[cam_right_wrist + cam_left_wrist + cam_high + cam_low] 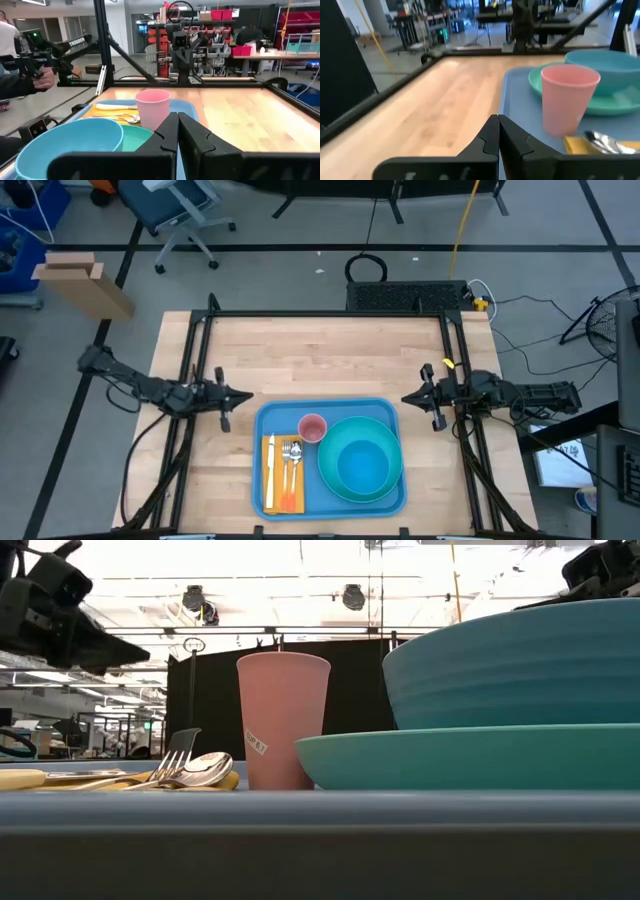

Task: Set up tray
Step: Return to Home Position

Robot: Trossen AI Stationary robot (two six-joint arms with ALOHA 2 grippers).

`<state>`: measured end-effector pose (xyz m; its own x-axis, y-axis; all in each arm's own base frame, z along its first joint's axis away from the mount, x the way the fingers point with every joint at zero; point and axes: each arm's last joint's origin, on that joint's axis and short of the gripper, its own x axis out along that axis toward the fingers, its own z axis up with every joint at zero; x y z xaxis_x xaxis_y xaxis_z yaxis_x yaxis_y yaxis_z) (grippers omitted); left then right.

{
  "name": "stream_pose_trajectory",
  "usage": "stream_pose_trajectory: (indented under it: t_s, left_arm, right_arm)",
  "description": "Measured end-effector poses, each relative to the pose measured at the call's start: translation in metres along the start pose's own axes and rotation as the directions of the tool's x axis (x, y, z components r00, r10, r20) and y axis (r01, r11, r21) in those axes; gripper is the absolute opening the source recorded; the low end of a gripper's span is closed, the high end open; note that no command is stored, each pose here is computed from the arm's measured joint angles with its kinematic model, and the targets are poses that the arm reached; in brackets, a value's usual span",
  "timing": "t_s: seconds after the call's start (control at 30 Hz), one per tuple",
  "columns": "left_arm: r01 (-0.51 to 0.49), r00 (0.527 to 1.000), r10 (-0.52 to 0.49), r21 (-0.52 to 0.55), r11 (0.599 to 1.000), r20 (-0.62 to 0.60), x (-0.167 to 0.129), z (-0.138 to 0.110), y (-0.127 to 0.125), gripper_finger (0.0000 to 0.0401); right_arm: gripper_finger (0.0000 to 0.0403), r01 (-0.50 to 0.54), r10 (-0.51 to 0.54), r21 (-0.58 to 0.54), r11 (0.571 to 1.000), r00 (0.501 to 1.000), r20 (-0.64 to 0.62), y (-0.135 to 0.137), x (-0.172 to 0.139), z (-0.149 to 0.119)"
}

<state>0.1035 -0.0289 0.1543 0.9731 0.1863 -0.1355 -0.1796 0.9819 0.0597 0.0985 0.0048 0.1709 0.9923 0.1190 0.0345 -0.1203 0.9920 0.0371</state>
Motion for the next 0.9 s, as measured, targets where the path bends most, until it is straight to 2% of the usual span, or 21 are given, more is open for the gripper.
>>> stream_pose_trajectory:
  t_s: [0.27,0.63,0.73,0.8,0.9]
  left_arm:
    - [0.003,0.999,-0.003,-0.011,1.0,-0.048,0.003,-0.005,-0.002,0.0]
    - [0.046,0.989,-0.062,0.122,0.991,0.132,-0.005,0.012,0.002,0.0]
    - [0.027,0.985,-0.048,0.128,0.991,0.167,-0.009,0.014,0.008,0.0]
    - [0.048,0.976,-0.074,0.127,0.991,0.205,-0.012,0.018,0.012,0.0]
    - [0.063,0.978,-0.093,0.162,0.985,0.185,-0.01,0.017,0.015,0.0]
  right_arm:
    - [0.0,0.001,-0.001,-0.025,1.0,1.0,0.011,0.0,0.0,0.001]
    - [0.0,0.024,-0.022,-0.04,0.999,0.999,0.045,-0.001,0.0,0.004]
    - [0.0,0.023,-0.021,-0.044,0.999,0.999,0.045,-0.001,0.0,0.004]
    - [0.0,0.024,-0.021,-0.055,0.998,0.999,0.045,-0.001,0.0,0.004]
    - [0.0,0.028,-0.025,-0.063,0.998,0.999,0.048,-0.001,0.0,0.005]
